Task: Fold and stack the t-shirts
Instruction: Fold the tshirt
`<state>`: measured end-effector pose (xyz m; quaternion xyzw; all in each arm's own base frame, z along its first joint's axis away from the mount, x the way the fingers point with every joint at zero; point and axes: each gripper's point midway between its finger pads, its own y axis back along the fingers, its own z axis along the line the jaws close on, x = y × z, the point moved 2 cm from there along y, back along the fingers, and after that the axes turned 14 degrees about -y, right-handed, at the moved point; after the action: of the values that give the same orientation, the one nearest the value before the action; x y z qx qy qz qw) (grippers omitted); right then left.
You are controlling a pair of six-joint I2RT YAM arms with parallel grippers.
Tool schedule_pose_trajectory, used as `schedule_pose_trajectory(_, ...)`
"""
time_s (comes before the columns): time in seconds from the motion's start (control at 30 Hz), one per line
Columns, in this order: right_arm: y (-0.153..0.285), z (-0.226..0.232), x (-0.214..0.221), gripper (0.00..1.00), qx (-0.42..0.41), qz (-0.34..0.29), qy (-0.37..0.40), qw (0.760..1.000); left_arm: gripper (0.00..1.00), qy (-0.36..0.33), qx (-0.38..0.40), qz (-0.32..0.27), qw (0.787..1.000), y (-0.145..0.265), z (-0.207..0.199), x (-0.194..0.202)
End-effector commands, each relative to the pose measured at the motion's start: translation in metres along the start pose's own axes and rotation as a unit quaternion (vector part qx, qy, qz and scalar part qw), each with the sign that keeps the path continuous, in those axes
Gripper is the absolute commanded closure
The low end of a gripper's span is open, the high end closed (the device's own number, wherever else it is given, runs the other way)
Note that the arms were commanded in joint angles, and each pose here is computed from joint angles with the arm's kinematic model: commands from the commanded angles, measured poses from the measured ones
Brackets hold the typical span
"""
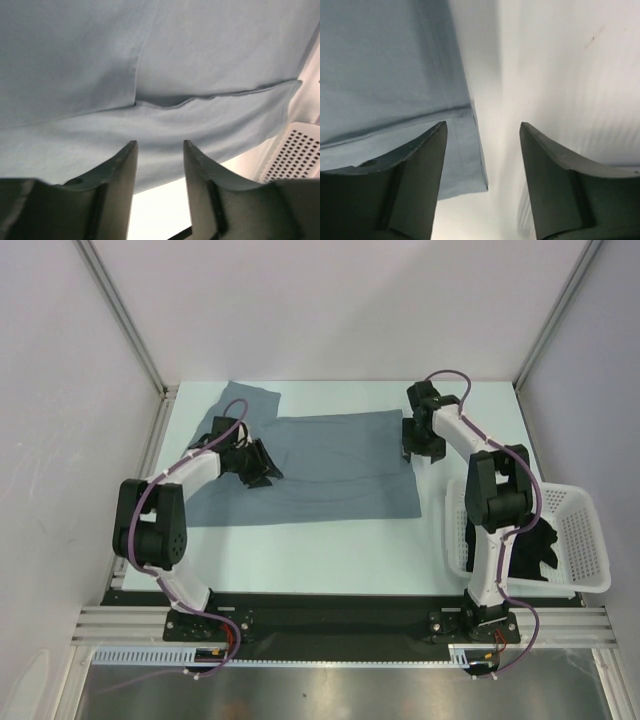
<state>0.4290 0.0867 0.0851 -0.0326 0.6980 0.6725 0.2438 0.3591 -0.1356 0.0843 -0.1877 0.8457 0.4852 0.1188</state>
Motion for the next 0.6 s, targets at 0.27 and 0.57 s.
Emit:
schedule_pose_trajectory(0.27,0.059,0.034,0.045,0.09,-0.126,0.008,-0.023,0.992,0.36,-0.013,-0.082,-0.060,0.995,0.086,0.037,-0.002)
schedule_pose_trajectory(0.57,0.071,0.003,0.086,0.01,-0.120,-0.005,-0.005,0.993,0.34,0.127,-0.194,-0.119,0.965,0.157,0.151,0.037)
